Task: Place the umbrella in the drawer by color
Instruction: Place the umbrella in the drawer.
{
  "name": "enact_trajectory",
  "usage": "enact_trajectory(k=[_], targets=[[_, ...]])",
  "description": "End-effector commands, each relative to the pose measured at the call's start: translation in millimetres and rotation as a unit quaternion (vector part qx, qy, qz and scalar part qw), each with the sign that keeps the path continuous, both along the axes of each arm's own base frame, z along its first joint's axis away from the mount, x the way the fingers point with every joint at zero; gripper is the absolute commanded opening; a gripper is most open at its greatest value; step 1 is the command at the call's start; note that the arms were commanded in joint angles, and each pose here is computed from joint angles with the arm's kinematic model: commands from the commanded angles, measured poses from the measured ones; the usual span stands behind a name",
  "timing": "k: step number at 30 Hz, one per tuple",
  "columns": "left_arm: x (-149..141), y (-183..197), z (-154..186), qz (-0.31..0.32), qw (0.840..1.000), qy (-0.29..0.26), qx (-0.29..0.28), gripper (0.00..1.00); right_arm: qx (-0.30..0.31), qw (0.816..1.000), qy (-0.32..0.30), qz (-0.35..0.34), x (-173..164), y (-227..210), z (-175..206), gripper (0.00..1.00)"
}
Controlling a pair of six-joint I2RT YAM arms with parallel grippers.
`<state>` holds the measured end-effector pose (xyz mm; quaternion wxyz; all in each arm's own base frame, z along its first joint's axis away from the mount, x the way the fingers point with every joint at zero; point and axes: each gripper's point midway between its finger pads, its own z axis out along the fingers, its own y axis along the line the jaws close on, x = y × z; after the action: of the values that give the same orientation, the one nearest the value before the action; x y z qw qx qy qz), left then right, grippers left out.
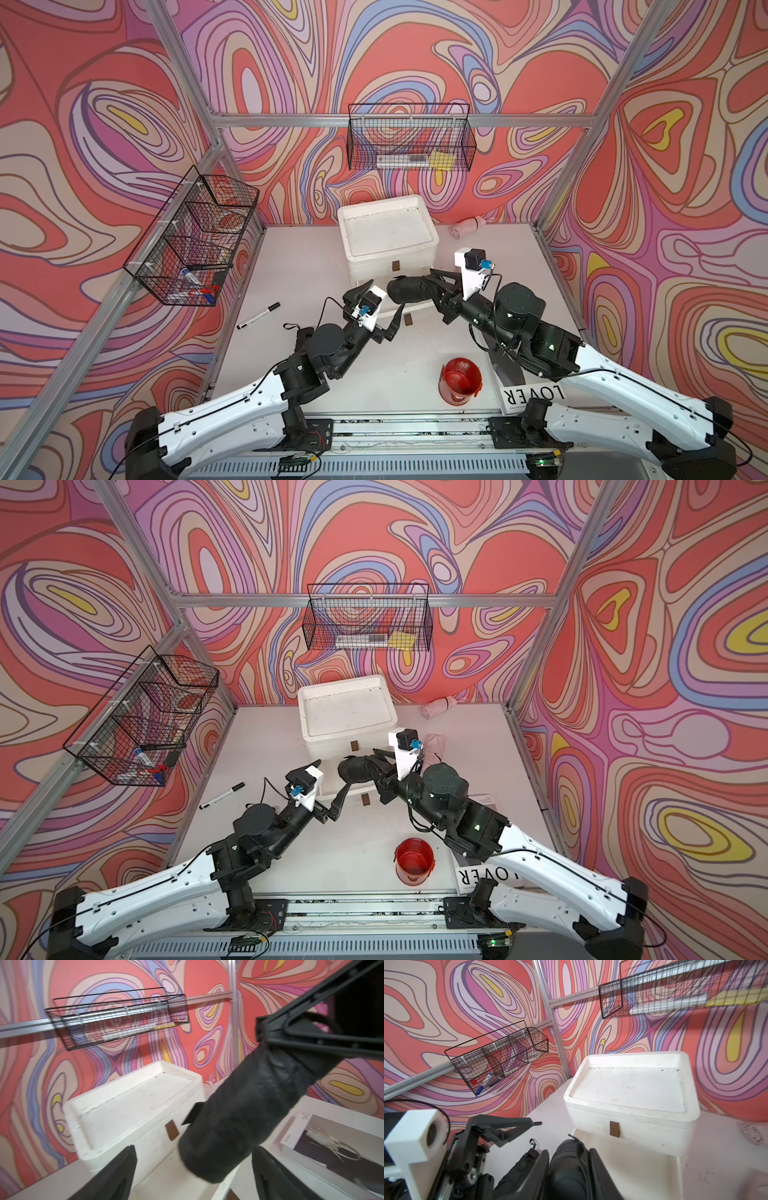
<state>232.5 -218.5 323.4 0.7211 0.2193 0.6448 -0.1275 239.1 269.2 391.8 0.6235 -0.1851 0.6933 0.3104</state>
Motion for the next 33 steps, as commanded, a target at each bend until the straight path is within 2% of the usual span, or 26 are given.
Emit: enact_trajectory(k=[1,8,14,17,21,24,25,27,28,33], targets=[[7.2,41.3,-9.5,0.094,0.995,0.006,-0.031,0.99,0.002,0.998,-0.054,-0.034,15.0,2.2,29.7,0.0],[3.4,54.2,-22.0,0.108,0.994,0.017,-0.021,0.99,-0.033,0.999,-0.029,-0.033,55.7,34.3,-5.4,0.0],[2.5,73.7,-30.8,0.146,0.989,0.018,-0.015,0.99,0.005,0.996,0.081,0.021,90.7,49.2,-53.8,0.0],[1.0,82.0,-35.8,0.158,0.987,0.027,-0.029,0.99,0.044,0.988,0.134,0.065,90.8,62.3,-79.8,0.0],[1.4,93.2,-36.9,0.185,0.981,0.025,-0.045,0.99,0.113,0.965,0.203,0.123,93.8,79.9,-106.8,0.0],[2.8,95.9,-36.9,0.197,0.979,0.026,-0.039,0.99,0.109,0.957,0.232,0.134,97.9,89.9,-127.2,0.0],[3.1,96.3,-37.3,0.2,0.979,0.029,-0.037,0.99,0.101,0.957,0.237,0.132,99.7,90.4,-133.8,0.04],[3.8,98.2,-38.3,0.207,0.977,0.039,-0.031,0.99,0.08,0.959,0.246,0.115,102.9,86.8,-146.5,0.23],[3.8,99.4,-39.1,0.21,0.976,0.044,-0.03,0.99,0.07,0.961,0.248,0.103,104.7,82.5,-150.8,0.29],[1.5,106.6,-43.4,0.221,0.972,0.071,-0.036,0.99,-0.014,0.975,0.222,0.012,110.4,42.8,-152.1,0.5]])
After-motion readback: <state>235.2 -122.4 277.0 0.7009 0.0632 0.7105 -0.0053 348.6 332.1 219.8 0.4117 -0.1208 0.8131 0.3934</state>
